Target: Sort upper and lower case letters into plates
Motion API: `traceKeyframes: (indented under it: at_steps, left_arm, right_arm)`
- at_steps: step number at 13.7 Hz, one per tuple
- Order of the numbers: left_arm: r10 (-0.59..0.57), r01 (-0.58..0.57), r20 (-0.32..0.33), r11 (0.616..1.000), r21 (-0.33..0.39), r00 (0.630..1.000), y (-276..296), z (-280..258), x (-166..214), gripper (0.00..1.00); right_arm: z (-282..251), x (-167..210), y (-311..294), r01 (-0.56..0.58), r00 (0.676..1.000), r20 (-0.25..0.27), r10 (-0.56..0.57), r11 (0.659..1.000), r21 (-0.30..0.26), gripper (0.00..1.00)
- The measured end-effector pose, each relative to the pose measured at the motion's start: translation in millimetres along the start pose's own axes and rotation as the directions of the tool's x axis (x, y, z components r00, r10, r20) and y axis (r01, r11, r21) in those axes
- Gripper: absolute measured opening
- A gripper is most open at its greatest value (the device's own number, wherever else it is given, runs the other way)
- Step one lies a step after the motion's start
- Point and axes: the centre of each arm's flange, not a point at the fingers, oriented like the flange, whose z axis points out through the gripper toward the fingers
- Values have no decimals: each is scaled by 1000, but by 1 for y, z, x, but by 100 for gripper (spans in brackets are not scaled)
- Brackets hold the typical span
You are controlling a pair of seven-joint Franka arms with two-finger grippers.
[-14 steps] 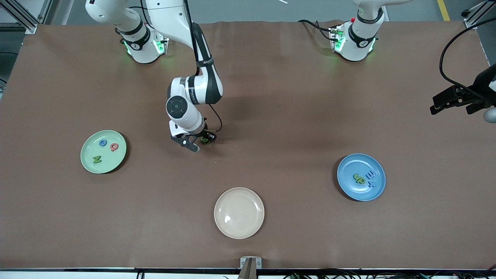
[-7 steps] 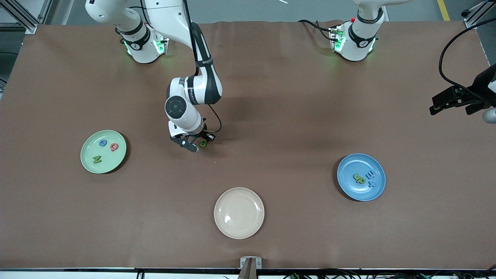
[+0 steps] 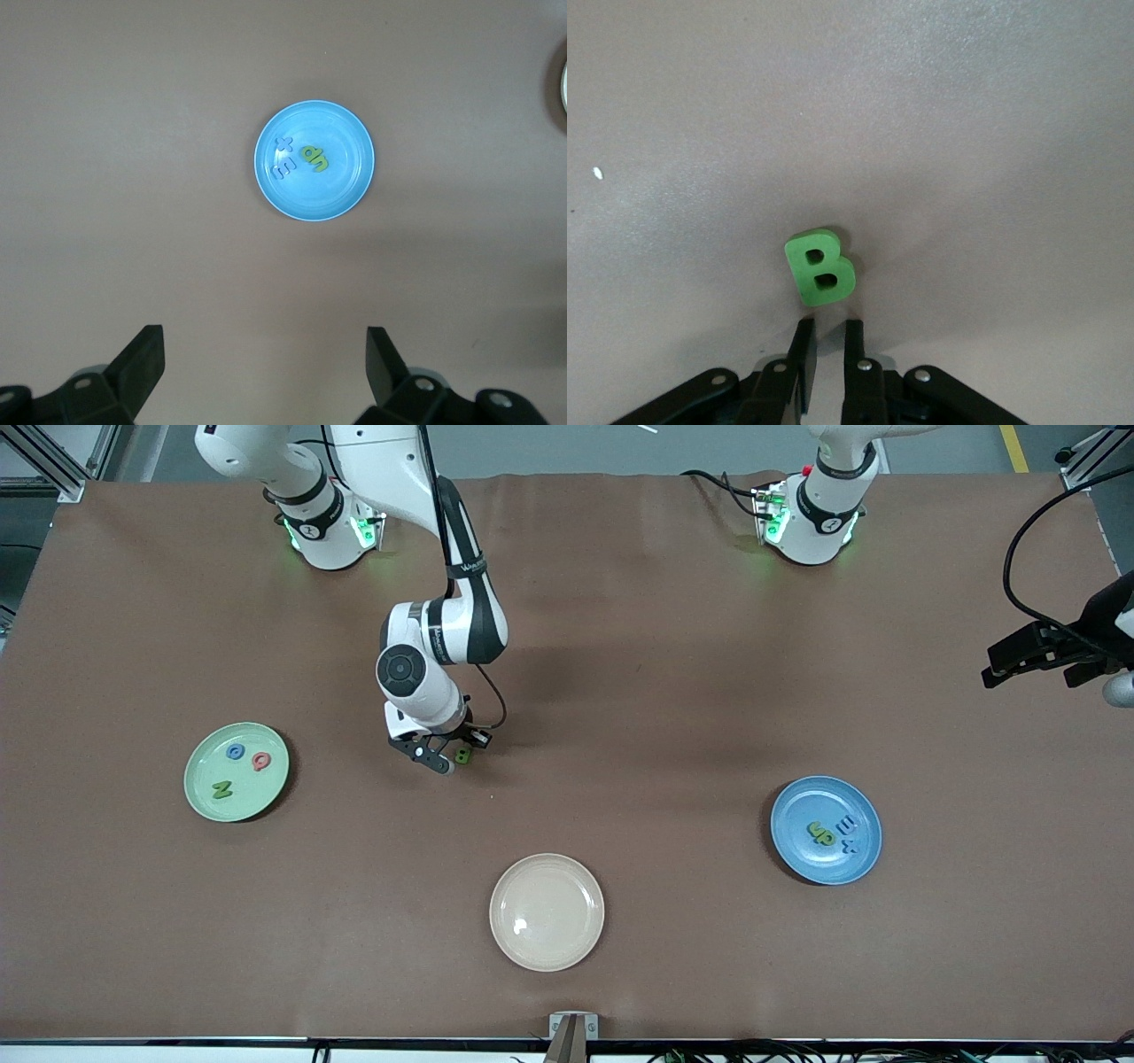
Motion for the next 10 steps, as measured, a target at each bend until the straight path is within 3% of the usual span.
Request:
traceKeyframes:
  at_steps: [5, 10]
  left_arm:
    - [0, 0, 0, 1000, 0, 1000, 0, 0, 0, 100]
    - [0, 0, 0, 1000, 0, 1000, 0, 0, 0, 100]
  right_arm:
    - [0, 2, 0, -3, 1000, -5, 3, 1000, 4, 27]
    - [-4, 29, 14, 14, 1000, -10, -14, 1000, 11, 29]
